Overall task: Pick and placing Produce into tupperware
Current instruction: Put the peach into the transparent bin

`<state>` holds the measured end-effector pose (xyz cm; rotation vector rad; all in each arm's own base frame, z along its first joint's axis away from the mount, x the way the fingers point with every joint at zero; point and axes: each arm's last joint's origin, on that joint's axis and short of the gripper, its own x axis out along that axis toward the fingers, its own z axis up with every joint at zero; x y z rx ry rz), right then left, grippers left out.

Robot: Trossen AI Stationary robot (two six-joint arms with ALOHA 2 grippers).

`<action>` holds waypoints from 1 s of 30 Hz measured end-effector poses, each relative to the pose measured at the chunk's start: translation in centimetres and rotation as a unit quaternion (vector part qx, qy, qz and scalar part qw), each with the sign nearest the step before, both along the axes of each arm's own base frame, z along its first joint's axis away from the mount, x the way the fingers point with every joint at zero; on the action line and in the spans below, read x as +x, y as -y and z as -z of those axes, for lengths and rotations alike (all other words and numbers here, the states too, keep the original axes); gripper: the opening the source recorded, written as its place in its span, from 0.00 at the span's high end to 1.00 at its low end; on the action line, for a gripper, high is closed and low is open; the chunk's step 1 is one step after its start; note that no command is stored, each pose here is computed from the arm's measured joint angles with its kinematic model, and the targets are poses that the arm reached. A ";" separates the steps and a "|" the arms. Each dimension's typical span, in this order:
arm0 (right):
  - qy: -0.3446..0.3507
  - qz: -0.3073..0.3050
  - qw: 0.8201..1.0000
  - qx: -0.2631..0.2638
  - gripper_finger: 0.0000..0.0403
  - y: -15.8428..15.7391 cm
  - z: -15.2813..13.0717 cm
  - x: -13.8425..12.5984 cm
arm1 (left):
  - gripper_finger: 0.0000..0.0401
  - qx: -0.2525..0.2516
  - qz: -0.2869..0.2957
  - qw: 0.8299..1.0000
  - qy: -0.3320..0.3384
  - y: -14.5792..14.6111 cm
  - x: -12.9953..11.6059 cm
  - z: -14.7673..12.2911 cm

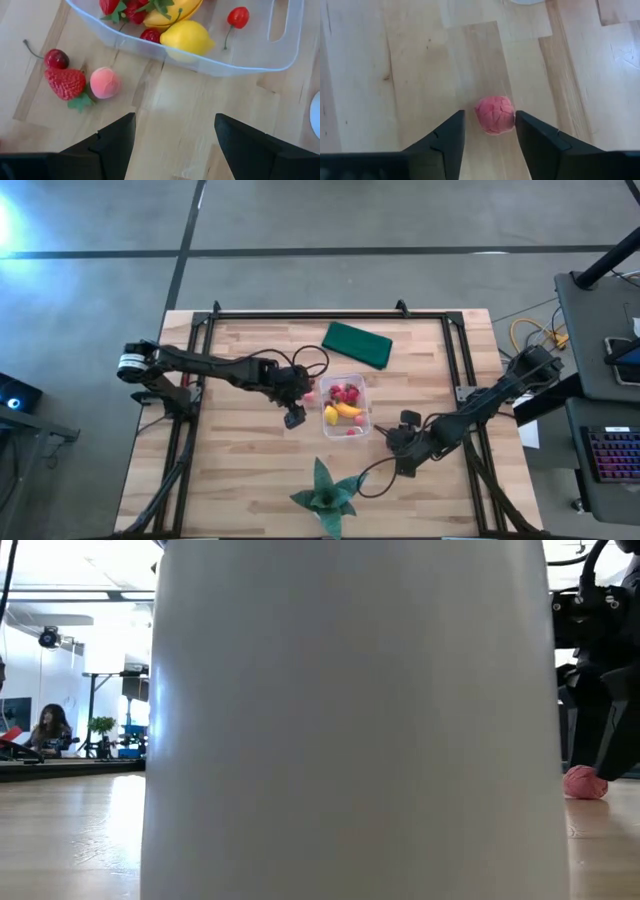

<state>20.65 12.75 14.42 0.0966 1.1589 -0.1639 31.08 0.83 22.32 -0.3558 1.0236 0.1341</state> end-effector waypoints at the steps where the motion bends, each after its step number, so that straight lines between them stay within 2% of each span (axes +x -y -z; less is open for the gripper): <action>1: 0.000 0.000 1.000 -0.001 0.59 0.0 0.0 0.0 | 0.36 0.000 0.000 1.000 0.000 0.0 0.0 0.0; 8: 0.009 0.019 1.000 -0.012 0.60 0.2 0.3 -0.1 | 0.36 0.000 0.000 1.000 -0.017 0.0 -0.5 1.0; 22: -0.001 0.019 1.000 -0.015 0.47 0.4 1.4 -0.3 | 0.36 -0.002 0.001 1.000 -0.028 0.1 -0.9 1.7; 30: -0.001 0.020 1.000 -0.022 0.48 0.1 1.7 0.2 | 0.36 -0.002 0.000 1.000 -0.029 0.1 -0.9 1.7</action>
